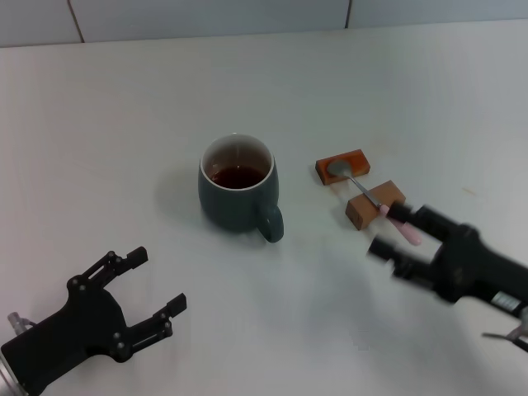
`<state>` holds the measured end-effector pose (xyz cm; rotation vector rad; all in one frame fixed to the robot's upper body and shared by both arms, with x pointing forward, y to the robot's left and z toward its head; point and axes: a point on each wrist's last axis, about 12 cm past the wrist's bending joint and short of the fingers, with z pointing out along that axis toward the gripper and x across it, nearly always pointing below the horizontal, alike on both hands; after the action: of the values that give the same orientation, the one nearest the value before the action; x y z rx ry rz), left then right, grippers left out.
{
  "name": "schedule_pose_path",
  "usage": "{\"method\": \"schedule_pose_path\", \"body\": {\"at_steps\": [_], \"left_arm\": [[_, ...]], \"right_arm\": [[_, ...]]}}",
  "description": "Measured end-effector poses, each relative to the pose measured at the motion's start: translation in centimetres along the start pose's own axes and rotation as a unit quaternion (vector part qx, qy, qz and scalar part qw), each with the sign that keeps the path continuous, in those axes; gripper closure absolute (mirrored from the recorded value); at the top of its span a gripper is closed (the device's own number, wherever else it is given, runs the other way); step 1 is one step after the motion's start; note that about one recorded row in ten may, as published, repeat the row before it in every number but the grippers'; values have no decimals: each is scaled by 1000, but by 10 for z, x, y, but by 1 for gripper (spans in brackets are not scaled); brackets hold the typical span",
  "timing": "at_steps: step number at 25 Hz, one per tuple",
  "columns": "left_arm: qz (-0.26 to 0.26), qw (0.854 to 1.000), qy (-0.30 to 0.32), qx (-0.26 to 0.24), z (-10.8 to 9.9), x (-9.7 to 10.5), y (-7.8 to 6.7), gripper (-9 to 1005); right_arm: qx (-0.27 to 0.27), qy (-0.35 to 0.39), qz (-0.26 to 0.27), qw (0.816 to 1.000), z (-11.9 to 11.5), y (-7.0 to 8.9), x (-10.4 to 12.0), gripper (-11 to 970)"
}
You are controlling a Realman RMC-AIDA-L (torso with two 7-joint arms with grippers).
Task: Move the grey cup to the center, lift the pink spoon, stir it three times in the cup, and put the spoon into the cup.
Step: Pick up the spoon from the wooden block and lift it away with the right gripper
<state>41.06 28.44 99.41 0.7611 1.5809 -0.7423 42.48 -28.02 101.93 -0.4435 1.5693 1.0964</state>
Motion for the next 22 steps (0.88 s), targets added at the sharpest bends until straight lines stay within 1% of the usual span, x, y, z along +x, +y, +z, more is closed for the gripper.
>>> {"method": "schedule_pose_path", "body": {"at_steps": [2, 4, 5, 7, 10, 12, 15, 19, 22], "left_arm": [[0, 1000, -3, 2, -1, -1, -1, 137], [0, 1000, -7, 4, -1, -2, -1, 137], [1, 1000, -8, 5, -1, -2, -1, 137], [1, 1000, -11, 7, -2, -3, -1, 137], [2, 1000, -15, 9, -3, -4, -1, 137], [2, 1000, -17, 10, -4, -5, 0, 137], [1, 1000, -17, 11, -3, -5, 0, 137], [0, 1000, -19, 9, -4, -6, 1, 137], [2, 1000, -19, 7, -5, -6, 1, 137]], "right_arm": [[-2, -37, 77, 996, -3, 0, -9, 160], [-16, -65, 162, 985, -7, 1, -17, 160], [-22, -72, 193, 978, -8, 2, -19, 160], [-33, -85, 269, 959, -11, 3, -22, 160], [-18, -106, 352, 930, -17, 5, -17, 160], [0, -119, 393, 912, -21, 8, -9, 160], [16, -123, 436, 891, -27, 11, 0, 160], [36, -121, 467, 875, -36, 16, 10, 160], [62, -118, 485, 864, -42, 17, 18, 160]]}}
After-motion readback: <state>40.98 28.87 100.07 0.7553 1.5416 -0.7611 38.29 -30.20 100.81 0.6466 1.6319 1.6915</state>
